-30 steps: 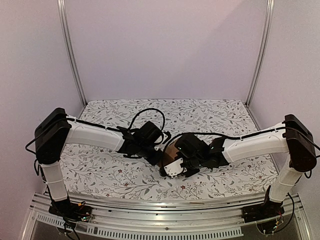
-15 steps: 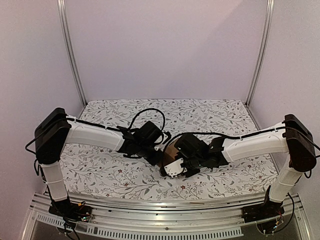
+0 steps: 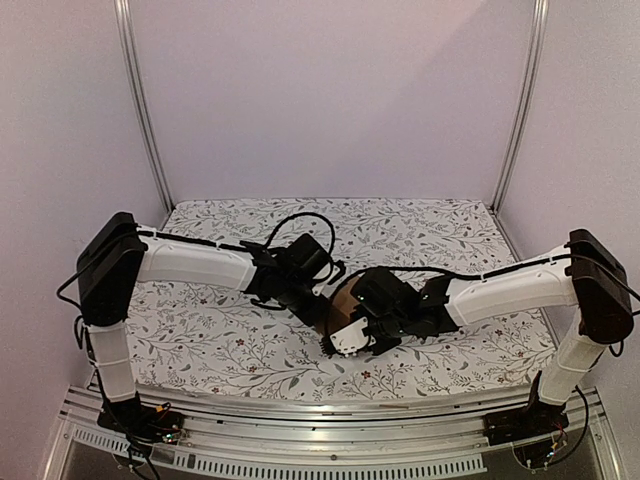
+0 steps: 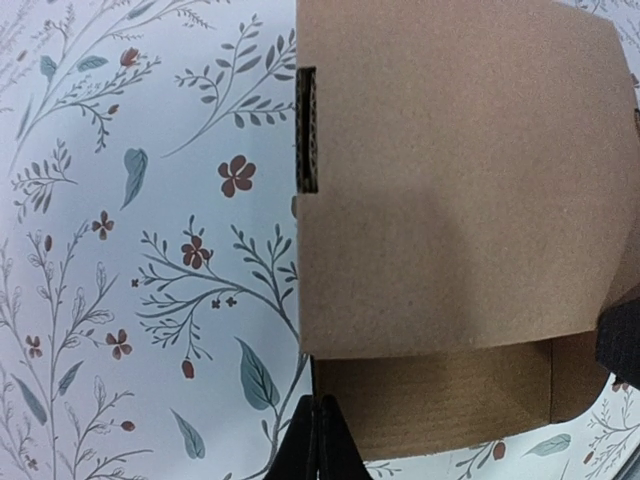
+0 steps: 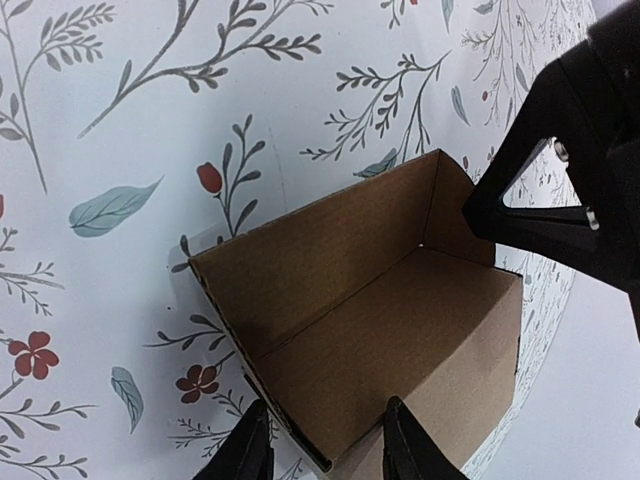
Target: Fold the paper box
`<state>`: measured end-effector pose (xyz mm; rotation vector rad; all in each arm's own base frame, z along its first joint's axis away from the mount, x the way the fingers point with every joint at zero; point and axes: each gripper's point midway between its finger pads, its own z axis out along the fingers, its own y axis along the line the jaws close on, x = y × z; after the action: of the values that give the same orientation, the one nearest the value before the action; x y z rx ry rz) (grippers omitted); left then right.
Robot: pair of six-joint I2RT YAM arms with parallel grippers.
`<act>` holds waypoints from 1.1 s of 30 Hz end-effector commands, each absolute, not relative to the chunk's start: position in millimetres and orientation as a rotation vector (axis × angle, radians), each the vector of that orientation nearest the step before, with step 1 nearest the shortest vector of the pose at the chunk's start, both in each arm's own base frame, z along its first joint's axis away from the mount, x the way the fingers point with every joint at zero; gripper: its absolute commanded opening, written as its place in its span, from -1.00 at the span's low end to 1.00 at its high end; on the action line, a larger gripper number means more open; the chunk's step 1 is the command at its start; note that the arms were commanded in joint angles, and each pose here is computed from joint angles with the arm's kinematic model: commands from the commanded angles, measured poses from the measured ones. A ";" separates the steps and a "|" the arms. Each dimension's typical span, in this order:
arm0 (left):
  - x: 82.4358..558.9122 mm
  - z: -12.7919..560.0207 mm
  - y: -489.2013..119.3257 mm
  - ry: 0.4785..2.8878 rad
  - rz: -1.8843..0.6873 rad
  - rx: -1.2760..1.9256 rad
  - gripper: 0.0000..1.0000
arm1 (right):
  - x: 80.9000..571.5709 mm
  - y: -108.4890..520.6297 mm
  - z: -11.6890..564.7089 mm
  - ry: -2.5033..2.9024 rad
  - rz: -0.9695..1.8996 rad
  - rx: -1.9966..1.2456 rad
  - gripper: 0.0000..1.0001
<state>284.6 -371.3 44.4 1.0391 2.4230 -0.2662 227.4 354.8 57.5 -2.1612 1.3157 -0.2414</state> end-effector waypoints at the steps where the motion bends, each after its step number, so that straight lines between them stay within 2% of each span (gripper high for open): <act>1: 287.3 49.8 -381.3 2.450 -0.331 1.052 -1.00 | 197.4 320.2 6.1 1.354 -0.183 -2.383 -0.25; 33: 291.6 44.9 -397.0 2.617 -0.412 1.117 -1.00 | 191.8 319.8 11.2 1.332 -0.146 -2.401 -0.23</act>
<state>302.1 -386.2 45.0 1.0921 2.5986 -0.3135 224.7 354.8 56.1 -2.1894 1.2524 -0.2242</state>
